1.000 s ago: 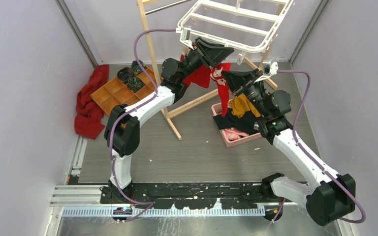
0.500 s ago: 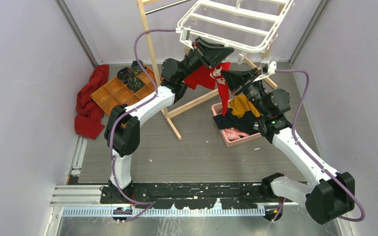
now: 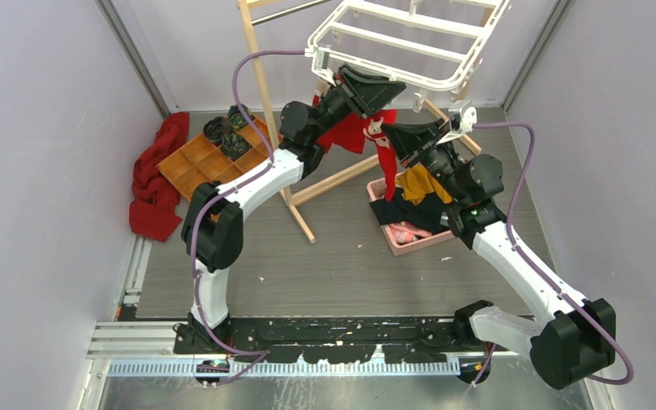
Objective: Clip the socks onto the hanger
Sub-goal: Clamp the sock onto the hanger.
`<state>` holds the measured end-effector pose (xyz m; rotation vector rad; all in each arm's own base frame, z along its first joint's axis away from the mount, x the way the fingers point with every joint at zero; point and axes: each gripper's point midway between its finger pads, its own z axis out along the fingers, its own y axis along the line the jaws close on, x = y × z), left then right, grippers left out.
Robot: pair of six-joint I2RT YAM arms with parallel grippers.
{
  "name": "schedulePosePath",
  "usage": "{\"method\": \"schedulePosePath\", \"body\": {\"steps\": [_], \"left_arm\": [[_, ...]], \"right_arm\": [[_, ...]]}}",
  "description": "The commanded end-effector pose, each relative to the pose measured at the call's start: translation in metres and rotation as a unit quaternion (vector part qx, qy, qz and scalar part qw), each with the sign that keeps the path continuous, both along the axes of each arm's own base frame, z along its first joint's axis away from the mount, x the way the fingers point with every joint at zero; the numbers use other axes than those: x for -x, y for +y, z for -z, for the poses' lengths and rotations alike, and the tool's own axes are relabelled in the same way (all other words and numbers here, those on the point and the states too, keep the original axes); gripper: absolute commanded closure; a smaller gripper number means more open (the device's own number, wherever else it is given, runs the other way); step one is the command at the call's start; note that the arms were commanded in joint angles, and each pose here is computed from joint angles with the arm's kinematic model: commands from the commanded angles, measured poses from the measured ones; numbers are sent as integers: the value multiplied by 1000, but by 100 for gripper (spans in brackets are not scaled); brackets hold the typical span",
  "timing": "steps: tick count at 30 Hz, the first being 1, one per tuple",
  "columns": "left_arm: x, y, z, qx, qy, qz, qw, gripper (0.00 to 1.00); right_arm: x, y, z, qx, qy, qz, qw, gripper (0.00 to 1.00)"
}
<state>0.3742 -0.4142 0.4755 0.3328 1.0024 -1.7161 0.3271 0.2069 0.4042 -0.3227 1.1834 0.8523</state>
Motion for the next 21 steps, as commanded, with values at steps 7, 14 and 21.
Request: {"method": "schedulePosePath", "body": {"steps": [7, 14, 21], "left_arm": [[-10, 13, -16, 34, -1, -15, 999, 100], [-9, 14, -16, 36, -1, -13, 999, 100], [-9, 14, -16, 38, 0, -11, 999, 100]], "right_arm": [[8, -5, -43, -4, -75, 13, 997, 99], [5, -7, -47, -3, -82, 21, 996, 99], [4, -10, -48, -1, -84, 25, 996, 99]]}}
